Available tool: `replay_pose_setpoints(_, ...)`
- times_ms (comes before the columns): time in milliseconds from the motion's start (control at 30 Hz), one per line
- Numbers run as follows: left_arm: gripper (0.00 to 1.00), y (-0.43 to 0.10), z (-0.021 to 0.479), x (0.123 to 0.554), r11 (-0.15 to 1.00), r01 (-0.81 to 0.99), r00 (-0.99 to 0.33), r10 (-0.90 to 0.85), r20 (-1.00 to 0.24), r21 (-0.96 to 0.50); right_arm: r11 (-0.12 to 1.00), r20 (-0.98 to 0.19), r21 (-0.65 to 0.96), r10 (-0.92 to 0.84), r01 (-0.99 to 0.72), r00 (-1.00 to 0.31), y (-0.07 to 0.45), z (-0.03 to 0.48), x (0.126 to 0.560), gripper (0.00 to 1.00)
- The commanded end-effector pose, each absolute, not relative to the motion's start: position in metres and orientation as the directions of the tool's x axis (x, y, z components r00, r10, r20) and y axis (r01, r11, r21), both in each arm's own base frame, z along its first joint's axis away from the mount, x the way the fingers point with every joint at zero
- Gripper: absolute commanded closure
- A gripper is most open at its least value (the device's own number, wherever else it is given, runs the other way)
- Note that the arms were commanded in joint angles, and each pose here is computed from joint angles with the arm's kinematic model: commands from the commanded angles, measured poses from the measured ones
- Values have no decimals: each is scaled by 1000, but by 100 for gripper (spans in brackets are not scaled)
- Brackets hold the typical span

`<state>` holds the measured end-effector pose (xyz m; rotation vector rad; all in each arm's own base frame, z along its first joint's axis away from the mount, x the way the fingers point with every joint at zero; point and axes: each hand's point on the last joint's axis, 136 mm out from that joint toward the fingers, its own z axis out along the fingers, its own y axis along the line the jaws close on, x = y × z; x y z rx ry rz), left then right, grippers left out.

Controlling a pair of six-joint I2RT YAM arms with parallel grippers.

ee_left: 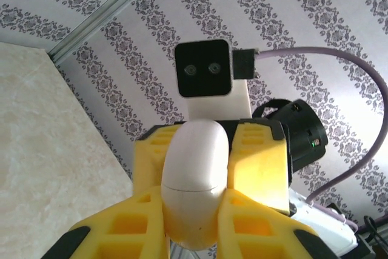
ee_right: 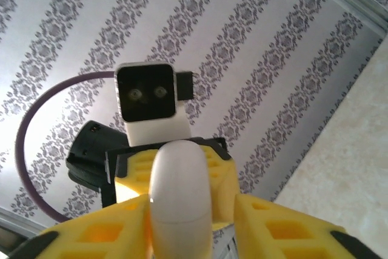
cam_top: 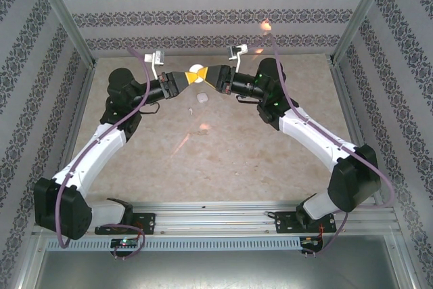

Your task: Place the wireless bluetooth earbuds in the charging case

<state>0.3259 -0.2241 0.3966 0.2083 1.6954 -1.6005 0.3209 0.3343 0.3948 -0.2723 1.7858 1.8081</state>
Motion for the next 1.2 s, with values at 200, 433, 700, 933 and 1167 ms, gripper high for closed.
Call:
replay_pose_setpoints(200,100,-220,428,278,200,844,-432,-294,-852,-497,126,-581,814,178,-567,-794,327,403,299,59)
replay_pose_setpoints(433,100,-219,429,263,187,879,-378,-285,-881,-438,120,-561,828,132,-548,-817,333,404,301,58)
replay_pose_setpoints(700,100,-212,419,248,278,902,-273,-220,-937,-329,146,-542,838,118,-526,-832,332,400,299,58)
replay_pose_setpoints(933,100,-205,392,246,389,895,-199,-93,-976,-220,183,-528,841,82,-508,-845,326,389,291,56)
replay_pose_setpoints(1167,100,-191,365,251,517,845,-154,-12,-988,-137,178,-552,825,58,-536,-832,316,399,277,55)
